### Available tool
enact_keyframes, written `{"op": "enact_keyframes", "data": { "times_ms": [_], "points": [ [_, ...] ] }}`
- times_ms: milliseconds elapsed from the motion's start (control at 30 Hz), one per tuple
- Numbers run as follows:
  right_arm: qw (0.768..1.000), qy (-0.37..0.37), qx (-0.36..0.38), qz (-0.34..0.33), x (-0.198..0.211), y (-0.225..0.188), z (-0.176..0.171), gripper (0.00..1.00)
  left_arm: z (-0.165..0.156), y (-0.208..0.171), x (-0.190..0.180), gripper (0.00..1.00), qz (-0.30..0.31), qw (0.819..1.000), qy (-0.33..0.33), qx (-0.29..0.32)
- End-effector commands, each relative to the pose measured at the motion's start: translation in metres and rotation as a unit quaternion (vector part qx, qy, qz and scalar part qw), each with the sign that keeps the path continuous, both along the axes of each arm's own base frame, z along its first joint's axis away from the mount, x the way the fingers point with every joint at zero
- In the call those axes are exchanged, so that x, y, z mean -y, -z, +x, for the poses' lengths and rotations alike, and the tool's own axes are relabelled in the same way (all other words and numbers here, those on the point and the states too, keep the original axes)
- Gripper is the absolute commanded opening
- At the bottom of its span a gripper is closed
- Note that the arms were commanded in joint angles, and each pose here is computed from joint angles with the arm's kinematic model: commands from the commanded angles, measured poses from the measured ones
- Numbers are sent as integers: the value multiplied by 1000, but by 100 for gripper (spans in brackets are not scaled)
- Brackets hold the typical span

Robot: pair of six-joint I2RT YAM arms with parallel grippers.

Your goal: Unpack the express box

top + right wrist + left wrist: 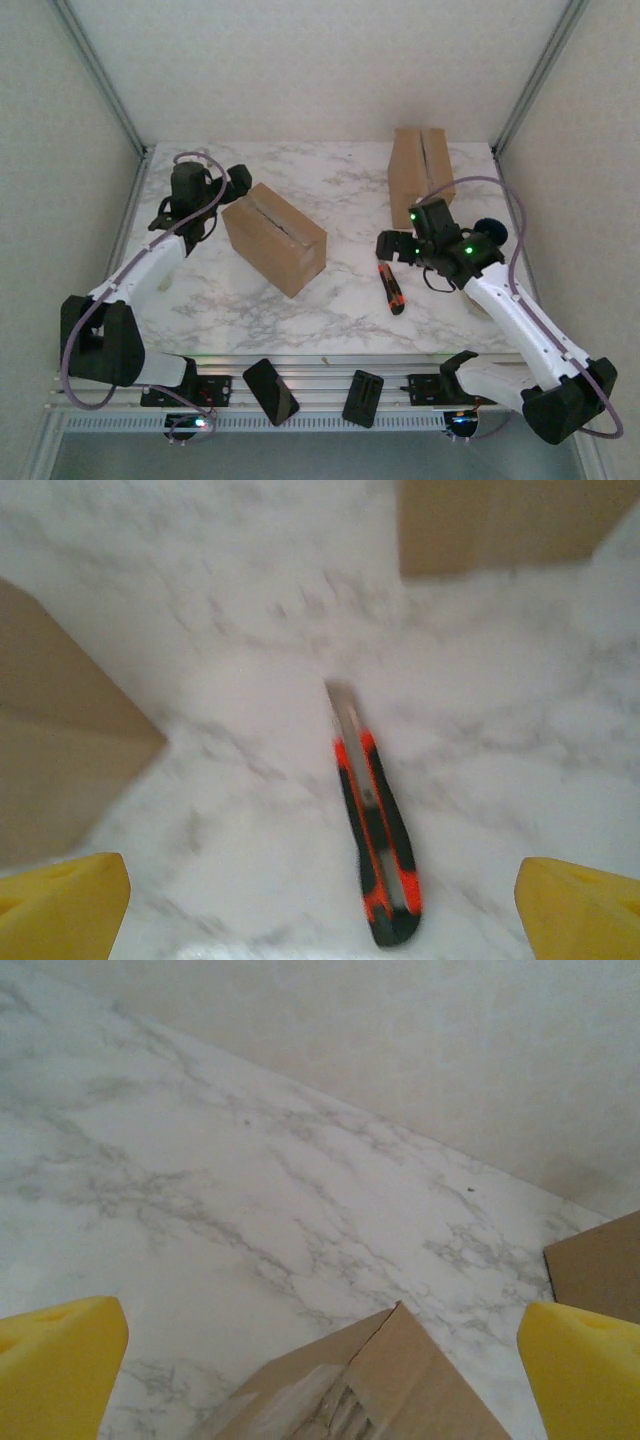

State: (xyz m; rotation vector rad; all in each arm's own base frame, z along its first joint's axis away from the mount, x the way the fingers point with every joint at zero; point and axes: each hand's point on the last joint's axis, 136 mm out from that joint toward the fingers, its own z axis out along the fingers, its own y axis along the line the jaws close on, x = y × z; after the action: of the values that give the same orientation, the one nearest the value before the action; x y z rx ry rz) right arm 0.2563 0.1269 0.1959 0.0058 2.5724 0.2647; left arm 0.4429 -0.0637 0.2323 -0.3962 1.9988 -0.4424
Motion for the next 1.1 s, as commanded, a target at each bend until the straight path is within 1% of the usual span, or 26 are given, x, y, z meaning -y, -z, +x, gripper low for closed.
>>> {"op": "enact_keyframes", "data": {
  "times_ms": [0, 133, 233, 333, 500, 800, 900, 1000, 1067],
  "points": [
    [990, -34, -134, -36, 6, 69, -33, 99, -4, 8, -1, 100, -29, 999, -10, -27],
    [986, -10, -160, -43, 4, 113, -20, 99, -3, 14, 2, 100, -35, 999, -6, -32],
    [984, 5, -172, -50, 5, 137, -16, 99, -3, 18, 8, 100, -46, 999, 11, -25],
    [982, 12, -181, -52, 5, 154, -15, 99, -2, 23, 14, 100, -55, 998, 23, -23],
    [980, 23, -189, -54, 6, 174, -15, 94, -5, 36, 25, 100, -66, 996, 48, -25],
    [978, 39, -200, -54, 6, 187, -13, 76, -16, 55, 48, 100, -80, 993, 74, -39],
    [976, 44, -204, -57, 7, 188, -13, 68, -20, 59, 57, 100, -84, 992, 82, -43],
    [976, 50, -206, -57, 8, 189, -14, 59, -22, 62, 64, 100, -80, 992, 88, -47],
    [975, 52, -209, -53, 7, 190, -16, 56, -24, 62, 65, 100, -73, 992, 86, -49]
  ]
}}
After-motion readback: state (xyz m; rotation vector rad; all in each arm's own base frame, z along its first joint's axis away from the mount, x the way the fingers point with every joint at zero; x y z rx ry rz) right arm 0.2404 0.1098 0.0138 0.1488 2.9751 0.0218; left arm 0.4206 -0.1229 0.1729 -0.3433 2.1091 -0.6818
